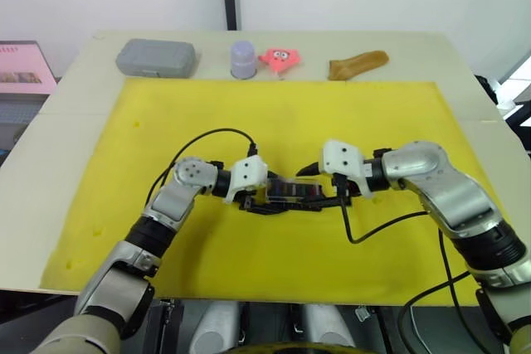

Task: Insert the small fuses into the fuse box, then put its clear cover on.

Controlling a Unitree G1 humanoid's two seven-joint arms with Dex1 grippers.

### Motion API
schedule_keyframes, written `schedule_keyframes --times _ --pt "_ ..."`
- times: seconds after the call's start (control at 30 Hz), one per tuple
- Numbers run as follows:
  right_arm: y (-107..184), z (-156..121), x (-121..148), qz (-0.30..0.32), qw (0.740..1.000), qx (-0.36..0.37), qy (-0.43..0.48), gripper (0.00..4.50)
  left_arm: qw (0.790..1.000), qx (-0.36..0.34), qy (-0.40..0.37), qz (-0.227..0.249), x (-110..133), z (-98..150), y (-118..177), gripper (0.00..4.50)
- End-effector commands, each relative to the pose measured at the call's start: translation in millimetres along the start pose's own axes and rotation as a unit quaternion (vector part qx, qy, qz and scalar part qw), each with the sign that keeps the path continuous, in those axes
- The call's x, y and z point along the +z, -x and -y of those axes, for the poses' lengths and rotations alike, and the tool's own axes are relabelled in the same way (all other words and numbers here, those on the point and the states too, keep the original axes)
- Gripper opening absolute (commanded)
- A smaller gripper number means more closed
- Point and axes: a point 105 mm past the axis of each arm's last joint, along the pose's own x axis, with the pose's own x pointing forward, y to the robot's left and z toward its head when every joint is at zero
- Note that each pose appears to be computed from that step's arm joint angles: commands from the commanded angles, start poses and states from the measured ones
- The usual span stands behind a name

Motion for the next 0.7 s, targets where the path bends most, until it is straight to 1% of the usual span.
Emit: schedule_keyframes --times 0.03,0.17,0.33,0.7 --pt "6.5 2.7 16.0 0.026 1.0 -0.01 0.014 1.69 1.0 0.008 0.002 -0.011 -3.6 -0.8 3.4 2.59" --pt "13.5 1.4 27.1 0.042 0.999 -0.006 0.007 1.69 1.0 0.007 0.004 -0.012 -4.8 -0.1 3.2 2.59" --pt "18.0 2.6 30.0 0.045 0.999 -0.009 -0.002 1.69 1.0 0.007 0.005 -0.014 -6.9 0.4 3.1 2.59" --pt "22.7 3.5 9.4 0.01 1.0 -0.022 -0.003 1.69 1.0 0.01 0.002 -0.01 -5.0 -1.0 1.9 2.59"
